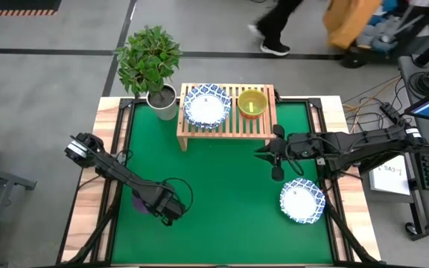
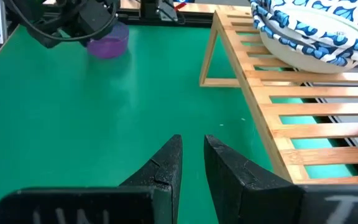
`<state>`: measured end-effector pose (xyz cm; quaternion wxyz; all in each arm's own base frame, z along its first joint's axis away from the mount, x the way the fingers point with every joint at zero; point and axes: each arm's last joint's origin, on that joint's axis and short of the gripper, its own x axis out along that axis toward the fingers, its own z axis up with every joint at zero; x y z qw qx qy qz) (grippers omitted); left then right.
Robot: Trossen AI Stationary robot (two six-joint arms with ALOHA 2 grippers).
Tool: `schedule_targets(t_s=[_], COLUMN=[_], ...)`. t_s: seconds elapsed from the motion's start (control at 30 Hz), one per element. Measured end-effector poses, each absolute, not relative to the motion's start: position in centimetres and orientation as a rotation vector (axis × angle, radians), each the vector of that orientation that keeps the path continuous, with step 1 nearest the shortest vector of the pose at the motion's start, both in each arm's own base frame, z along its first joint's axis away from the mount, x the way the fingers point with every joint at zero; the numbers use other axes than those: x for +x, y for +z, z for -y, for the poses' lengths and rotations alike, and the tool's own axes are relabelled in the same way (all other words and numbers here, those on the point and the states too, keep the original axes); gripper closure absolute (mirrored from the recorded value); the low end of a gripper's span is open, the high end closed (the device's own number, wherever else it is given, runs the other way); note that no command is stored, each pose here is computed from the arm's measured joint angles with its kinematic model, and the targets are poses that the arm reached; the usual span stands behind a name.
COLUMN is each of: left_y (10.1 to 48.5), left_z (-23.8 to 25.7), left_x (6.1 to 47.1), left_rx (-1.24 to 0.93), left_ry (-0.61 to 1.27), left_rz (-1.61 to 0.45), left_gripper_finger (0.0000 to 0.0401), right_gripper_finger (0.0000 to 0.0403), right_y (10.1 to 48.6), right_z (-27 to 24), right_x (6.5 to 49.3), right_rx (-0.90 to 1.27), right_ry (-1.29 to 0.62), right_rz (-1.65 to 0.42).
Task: Place and stack bowls onto a shelf
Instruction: Stack the purple bowl on top of the yellow bowl
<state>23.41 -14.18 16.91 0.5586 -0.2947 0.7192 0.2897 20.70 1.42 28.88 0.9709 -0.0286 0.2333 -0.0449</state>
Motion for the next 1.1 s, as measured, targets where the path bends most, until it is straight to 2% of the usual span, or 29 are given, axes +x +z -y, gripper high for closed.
schedule_targets(t_s=[0.1,0.23,0.3,0.4,0.73,1.1], left_y=[17.9,20.4,22.2,25.1,33.7,36.8], left_z=[14.2,15.1,15.6,15.6,12.5,6.6], left_x=[23.5,24.8,25.6,26.9,31.3,35.8], left_rx=[-0.652,-0.507,-0.393,-0.225,0.223,0.507], left_ry=[0.600,0.294,0.175,0.093,0.115,0.140], left_rz=[-1.702,-1.666,-1.598,-1.460,-0.985,-0.695], left_gripper_finger=[0.0400,0.0401,0.0401,0.0401,0.0401,0.0401], right_gripper_finger=[0.0346,0.0346,0.0346,0.0346,0.0346,0.0346], right_y=[28.7,28.5,28.6,28.8,28.2,28.9], right_z=[-1.4,-1.4,-1.4,-1.3,-1.2,-1.1], right_x=[20.5,20.3,20.1,19.8,18.0,15.0], right_rx=[-0.058,-0.065,-0.072,-0.072,-0.078,-0.079], right_ry=[-0.091,-0.090,-0.088,-0.087,-0.076,-0.020], right_rz=[-0.472,-0.471,-0.465,-0.453,-0.431,-0.314])
